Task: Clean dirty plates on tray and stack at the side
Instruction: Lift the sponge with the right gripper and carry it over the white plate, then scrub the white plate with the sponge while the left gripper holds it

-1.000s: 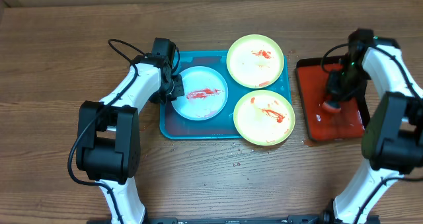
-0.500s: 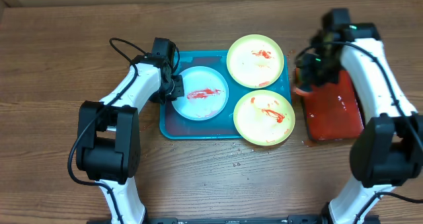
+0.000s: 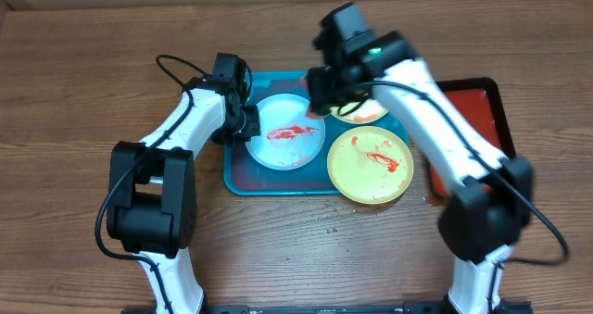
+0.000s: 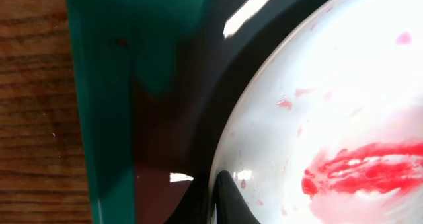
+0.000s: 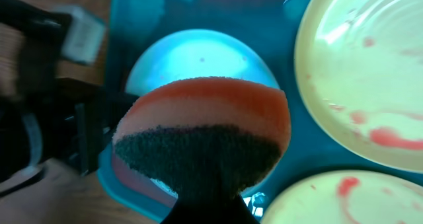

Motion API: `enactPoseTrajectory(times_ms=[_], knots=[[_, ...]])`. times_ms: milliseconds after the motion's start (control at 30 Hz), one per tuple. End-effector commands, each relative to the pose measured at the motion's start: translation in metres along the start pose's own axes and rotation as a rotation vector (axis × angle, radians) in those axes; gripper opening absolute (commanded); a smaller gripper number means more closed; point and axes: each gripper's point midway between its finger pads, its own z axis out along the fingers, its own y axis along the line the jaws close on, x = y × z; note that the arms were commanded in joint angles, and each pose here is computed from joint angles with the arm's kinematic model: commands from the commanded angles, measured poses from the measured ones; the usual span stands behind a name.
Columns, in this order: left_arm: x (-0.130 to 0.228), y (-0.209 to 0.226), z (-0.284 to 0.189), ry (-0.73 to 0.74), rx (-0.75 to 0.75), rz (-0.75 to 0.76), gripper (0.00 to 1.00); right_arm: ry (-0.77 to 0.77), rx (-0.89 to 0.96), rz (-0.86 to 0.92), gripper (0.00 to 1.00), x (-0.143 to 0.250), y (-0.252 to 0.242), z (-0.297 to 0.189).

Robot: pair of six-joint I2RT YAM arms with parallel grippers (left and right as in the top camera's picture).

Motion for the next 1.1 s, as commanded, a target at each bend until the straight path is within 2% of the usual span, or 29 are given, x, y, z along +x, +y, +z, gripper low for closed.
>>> enactPoseTrajectory(times_ms=[0, 233, 533, 867, 1067], knots=[[0.014, 0.001, 0.012, 0.049, -0.004, 0.025, 0.04, 0.055, 0.031, 0.040, 0.04, 0.006, -0.004, 0.040], [0.017, 0.002, 0.012, 0.060, -0.007, 0.024, 0.04, 0.152, 0.124, 0.087, 0.04, 0.027, -0.030, 0.099], [0.018, 0.002, 0.012, 0.064, -0.007, 0.024, 0.04, 0.187, 0.166, 0.178, 0.04, 0.037, -0.044, 0.126], [0.022, -0.010, 0.011, 0.089, 0.064, 0.043, 0.04, 0.304, -0.083, 0.198, 0.04, 0.065, 0.017, 0.167], [0.022, -0.010, 0.011, 0.089, 0.064, 0.043, 0.04, 0.328, -0.140, 0.180, 0.04, 0.075, 0.042, 0.172]])
